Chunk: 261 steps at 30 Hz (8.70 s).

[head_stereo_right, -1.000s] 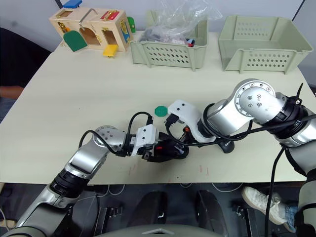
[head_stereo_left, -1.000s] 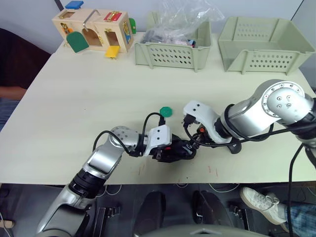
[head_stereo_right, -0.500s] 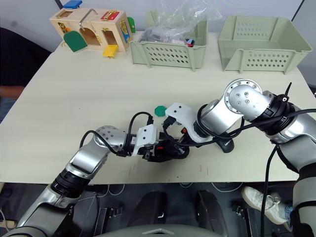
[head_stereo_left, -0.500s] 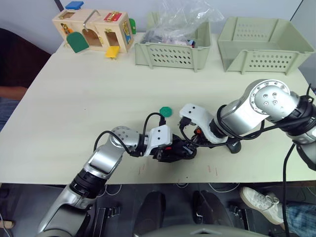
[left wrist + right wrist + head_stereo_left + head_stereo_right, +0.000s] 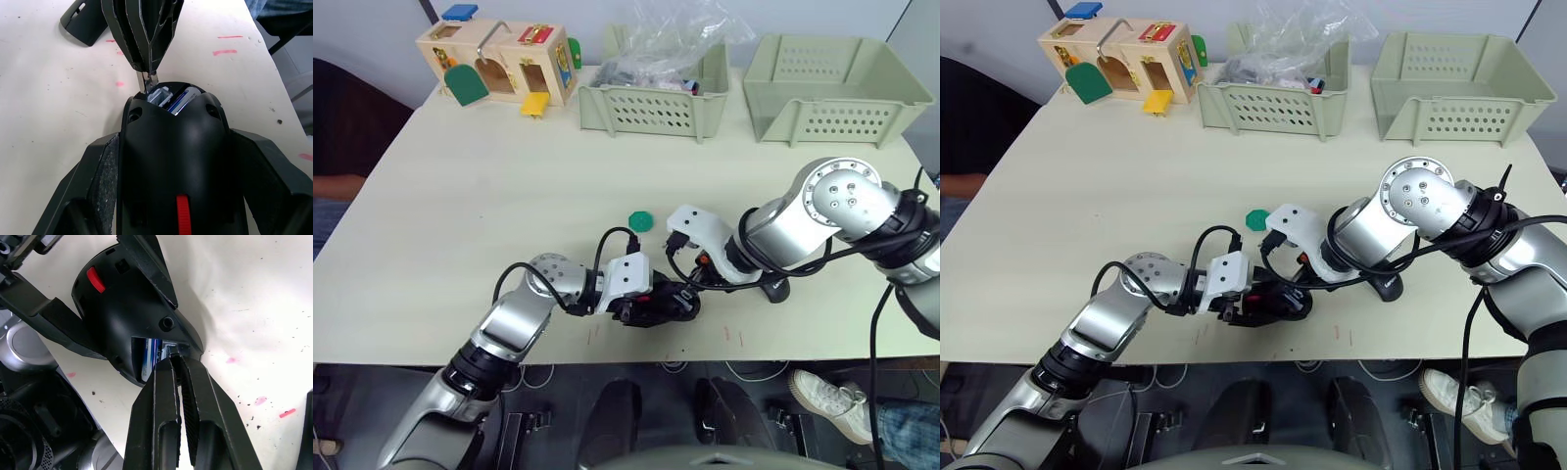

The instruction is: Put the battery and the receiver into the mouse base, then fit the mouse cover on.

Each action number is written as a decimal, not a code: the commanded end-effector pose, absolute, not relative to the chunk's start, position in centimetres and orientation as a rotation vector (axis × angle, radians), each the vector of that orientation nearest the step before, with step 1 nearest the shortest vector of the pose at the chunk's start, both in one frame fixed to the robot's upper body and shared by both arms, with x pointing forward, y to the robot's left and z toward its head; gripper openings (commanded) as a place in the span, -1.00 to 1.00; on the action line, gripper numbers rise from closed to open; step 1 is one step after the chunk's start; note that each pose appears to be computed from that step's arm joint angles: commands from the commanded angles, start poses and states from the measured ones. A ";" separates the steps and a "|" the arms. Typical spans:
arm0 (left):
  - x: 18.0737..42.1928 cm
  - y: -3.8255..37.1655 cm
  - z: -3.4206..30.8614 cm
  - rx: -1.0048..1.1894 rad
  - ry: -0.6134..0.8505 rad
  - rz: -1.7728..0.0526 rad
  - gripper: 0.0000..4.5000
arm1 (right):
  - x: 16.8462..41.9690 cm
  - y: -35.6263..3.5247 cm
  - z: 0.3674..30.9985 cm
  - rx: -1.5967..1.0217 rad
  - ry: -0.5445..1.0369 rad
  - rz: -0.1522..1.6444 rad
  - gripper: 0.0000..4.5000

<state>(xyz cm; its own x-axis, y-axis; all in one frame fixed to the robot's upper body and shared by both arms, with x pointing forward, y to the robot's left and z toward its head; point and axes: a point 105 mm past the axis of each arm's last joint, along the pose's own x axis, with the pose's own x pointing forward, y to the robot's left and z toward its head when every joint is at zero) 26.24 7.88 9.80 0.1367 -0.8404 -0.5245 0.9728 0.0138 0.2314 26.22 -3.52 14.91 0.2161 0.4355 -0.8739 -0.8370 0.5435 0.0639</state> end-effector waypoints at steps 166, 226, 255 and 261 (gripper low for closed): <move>27.2 8.7 7.7 0.611 0.300 -1.410 0.28 | 26.0 -7.0 11.1 -0.178 0.124 1.047 -0.97; 27.6 8.9 7.7 0.603 0.293 -1.396 0.28 | 19.7 -16.0 14.1 -0.248 0.140 1.144 0.94; 20.4 18.3 16.4 0.020 0.082 -1.290 0.98 | 23.6 -20.8 13.4 -0.349 0.354 0.709 1.00; 18.8 20.1 16.5 -0.031 0.066 -1.239 0.98 | 24.9 -20.5 13.9 -0.254 0.369 0.692 1.00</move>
